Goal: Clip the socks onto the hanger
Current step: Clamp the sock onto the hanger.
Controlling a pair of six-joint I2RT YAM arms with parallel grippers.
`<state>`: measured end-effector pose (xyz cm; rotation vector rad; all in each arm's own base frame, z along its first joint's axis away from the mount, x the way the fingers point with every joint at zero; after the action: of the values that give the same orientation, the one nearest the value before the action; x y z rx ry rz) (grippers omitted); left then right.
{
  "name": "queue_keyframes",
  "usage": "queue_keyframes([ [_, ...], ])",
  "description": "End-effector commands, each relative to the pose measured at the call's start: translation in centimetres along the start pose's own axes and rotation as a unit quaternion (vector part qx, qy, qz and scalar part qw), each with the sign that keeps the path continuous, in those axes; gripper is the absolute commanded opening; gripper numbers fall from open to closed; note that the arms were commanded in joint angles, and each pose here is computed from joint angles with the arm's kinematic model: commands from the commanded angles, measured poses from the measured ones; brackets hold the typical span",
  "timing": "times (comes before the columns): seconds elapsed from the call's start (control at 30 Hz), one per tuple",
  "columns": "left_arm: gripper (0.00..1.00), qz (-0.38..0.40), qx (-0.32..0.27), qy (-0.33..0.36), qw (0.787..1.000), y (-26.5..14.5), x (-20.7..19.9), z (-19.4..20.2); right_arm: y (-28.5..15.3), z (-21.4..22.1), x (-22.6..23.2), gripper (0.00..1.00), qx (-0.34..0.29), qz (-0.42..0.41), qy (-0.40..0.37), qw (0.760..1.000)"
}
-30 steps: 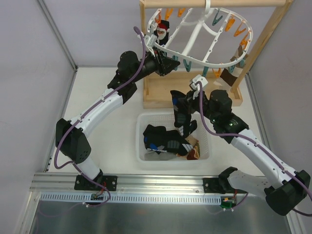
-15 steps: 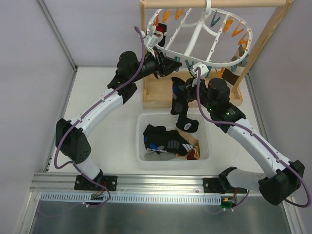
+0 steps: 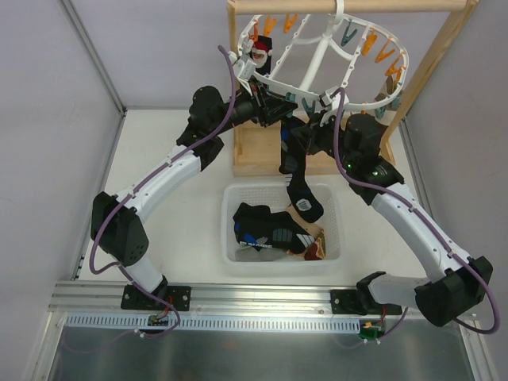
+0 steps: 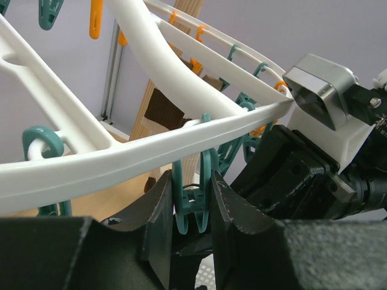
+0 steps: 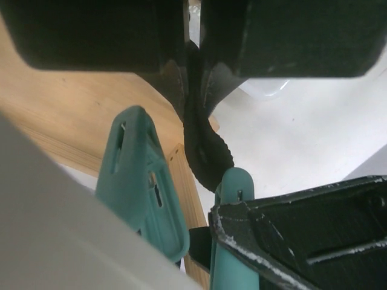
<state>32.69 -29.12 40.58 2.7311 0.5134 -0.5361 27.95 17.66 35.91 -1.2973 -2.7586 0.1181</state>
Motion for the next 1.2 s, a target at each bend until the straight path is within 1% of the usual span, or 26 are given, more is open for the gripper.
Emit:
queue_keyframes([
  [0.0, 0.0, 0.047, 0.013, 0.011, 0.999, -0.2, -0.3, 0.4, -0.3, -3.0, 0.4, 0.01, -0.042, -0.024, 0.027, 0.998],
  [0.1, 0.0, 0.051, 0.013, 0.01, 0.999, -0.1, -0.2, 0.7, -0.2, -2.9, 0.2, 0.01, -0.038, -0.021, 0.033, 0.999],
  [0.33, 0.0, 0.068, 0.008, 0.015, 0.998, 0.4, 0.2, 0.9, -0.3, -3.4, 0.4, 0.01, -0.052, -0.043, 0.052, 0.996],
  [0.7, 0.0, 0.078, 0.006, 0.007, 0.997, 0.4, 0.4, 0.8, -0.3, -3.0, -0.8, 0.01, -0.062, -0.003, 0.077, 0.995],
  [0.83, 0.0, 0.087, 0.008, 0.01, 0.996, 0.3, 0.1, 0.7, 0.0, -2.9, -0.9, 0.01, -0.058, -0.002, 0.078, 0.995],
  [0.87, 0.0, 0.088, 0.008, 0.01, 0.996, 0.3, 0.1, 0.7, 0.0, -3.0, -0.9, 0.01, -0.059, 0.0, 0.092, 0.994],
  [1.17, 0.0, 0.1, 0.011, 0.009, 0.995, 0.5, 0.2, 0.6, 0.2, -3.2, -0.7, 0.01, -0.06, -0.01, 0.107, 0.992],
])
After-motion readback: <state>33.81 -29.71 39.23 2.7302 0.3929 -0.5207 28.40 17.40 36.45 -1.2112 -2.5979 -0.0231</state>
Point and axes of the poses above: each gripper's point midway between its finger pads, its own y axis out along the fingers, its own x axis along the line the jaws close on, z = x × y, the point moved 9 cm from there along -y, back along the fingers, and after that the axes turned 4 degrees about -y, right-handed, at the moved point
